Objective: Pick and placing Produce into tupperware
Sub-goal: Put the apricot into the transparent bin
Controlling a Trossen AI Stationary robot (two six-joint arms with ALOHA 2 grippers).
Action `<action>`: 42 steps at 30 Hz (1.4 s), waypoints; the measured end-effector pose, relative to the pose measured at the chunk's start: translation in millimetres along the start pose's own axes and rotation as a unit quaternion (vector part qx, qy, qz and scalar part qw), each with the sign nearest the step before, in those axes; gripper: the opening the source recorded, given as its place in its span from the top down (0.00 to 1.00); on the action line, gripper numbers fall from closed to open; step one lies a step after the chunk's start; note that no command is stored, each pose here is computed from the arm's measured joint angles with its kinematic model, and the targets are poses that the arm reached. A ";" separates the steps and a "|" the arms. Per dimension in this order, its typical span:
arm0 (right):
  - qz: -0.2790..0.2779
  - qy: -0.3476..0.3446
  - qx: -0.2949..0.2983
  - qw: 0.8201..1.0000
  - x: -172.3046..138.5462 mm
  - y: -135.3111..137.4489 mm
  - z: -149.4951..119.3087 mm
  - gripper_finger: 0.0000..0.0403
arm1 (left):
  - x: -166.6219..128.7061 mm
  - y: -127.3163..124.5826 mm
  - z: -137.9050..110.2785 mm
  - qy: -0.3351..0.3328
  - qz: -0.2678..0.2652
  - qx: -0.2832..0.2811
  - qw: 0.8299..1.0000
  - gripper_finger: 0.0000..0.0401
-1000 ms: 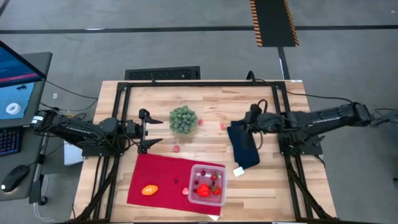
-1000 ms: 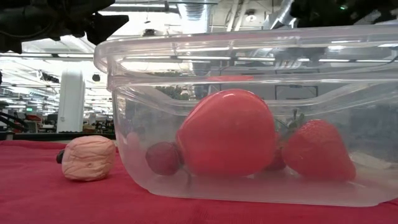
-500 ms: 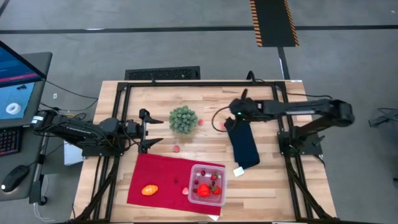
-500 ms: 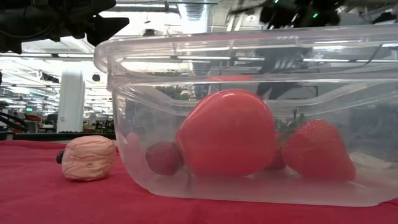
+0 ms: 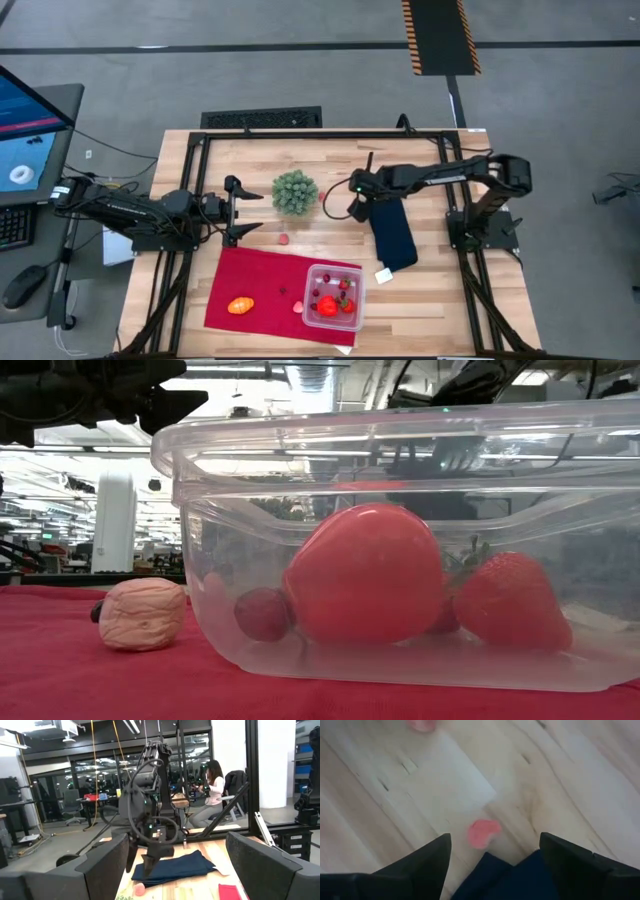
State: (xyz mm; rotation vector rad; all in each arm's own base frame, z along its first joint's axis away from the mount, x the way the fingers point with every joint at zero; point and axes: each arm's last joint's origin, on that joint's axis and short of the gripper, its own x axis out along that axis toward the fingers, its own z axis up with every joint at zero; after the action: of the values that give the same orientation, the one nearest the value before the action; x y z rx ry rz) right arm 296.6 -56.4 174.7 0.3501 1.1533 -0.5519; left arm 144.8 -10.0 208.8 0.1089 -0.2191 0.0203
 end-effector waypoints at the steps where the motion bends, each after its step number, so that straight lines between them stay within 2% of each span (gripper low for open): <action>1: -0.001 0.003 -0.001 1.000 2.0 0.9 -0.2 0.19 | 0.0 0.0 0.0 0.000 0.000 0.000 1.000 0.19; 16: -0.008 0.046 -0.014 0.999 35.2 9.3 -5.7 0.20 | 0.0 0.0 0.0 0.000 0.000 -0.002 1.000 0.19; 24: -0.004 0.040 -0.018 0.999 35.0 10.2 -4.7 0.24 | 0.0 0.0 -0.2 0.001 0.000 -0.001 1.000 0.19; 31: 0.013 0.047 -0.013 0.999 33.8 10.5 -4.8 0.43 | 0.0 0.0 -0.3 0.002 0.000 -0.001 1.000 0.19; 42: 0.033 0.053 -0.023 0.998 33.9 11.6 -4.8 0.92 | 0.0 -0.1 -0.5 0.003 0.000 -0.001 1.000 0.19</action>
State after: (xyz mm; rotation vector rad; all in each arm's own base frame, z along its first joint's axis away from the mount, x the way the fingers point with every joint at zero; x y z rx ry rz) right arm 309.6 -52.2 141.3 0.3793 1.2501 -0.4528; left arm 144.9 -10.1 208.3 0.1064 -0.2141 0.0195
